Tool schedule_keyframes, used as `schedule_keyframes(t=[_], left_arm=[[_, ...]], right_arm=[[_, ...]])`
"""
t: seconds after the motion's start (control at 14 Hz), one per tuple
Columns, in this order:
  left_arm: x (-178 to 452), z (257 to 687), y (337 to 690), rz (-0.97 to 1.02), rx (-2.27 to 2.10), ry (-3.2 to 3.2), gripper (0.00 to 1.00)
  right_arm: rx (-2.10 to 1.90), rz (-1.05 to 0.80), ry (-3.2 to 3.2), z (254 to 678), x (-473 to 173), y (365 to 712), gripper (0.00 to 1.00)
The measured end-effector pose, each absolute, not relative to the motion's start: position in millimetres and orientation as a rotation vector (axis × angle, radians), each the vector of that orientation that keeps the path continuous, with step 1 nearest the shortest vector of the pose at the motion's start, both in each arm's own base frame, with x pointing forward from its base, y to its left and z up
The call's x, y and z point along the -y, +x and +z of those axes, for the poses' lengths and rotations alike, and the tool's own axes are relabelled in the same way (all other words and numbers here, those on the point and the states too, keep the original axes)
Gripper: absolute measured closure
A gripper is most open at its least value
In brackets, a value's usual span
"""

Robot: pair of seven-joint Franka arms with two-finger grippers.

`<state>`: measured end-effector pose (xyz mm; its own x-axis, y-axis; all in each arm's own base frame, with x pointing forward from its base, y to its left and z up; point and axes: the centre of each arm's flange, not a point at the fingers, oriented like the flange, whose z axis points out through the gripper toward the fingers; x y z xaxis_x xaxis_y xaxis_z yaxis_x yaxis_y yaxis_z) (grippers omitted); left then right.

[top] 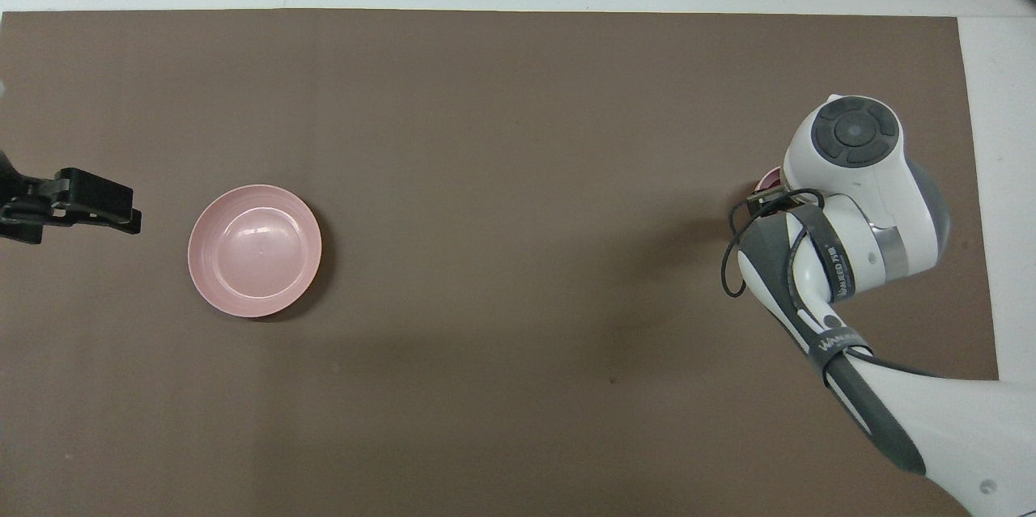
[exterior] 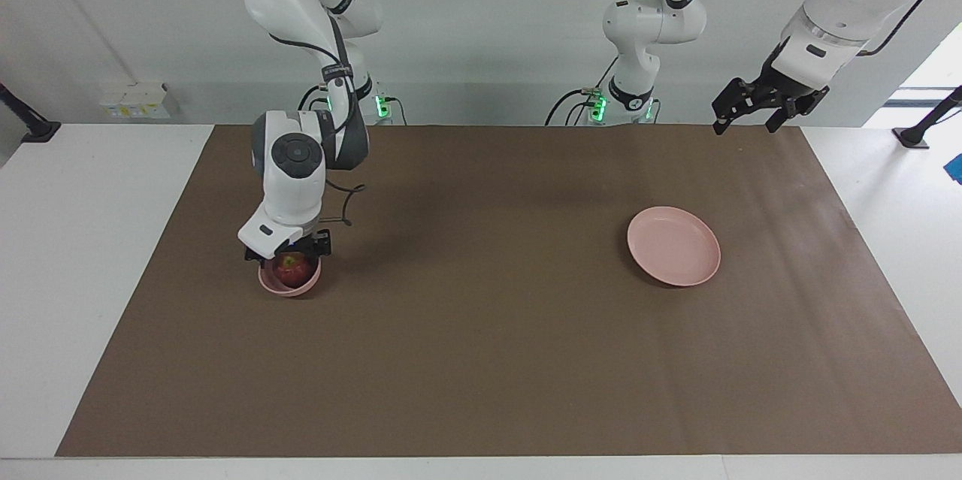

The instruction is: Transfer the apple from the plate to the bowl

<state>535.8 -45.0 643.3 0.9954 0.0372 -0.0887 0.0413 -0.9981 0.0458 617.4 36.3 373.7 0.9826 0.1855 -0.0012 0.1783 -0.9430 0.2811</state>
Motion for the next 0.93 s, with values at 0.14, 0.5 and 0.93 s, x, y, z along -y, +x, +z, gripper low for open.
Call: schedule_keyframes(t=[0.14,0.5,0.93], left_arm=[[39,644,536,-0.135,-0.077,3.090,0.00],[38,644,536,-0.134,-0.082,3.089,0.00],[38,644,536,-0.134,-0.082,3.089,0.00]], right_arm=[[-0.224,0.095,2.890,398,-38,618,0.00],[-0.109,0.170,2.976,464,-37,602,0.00],[-0.012,0.026,3.096,570,-29,546,0.00]])
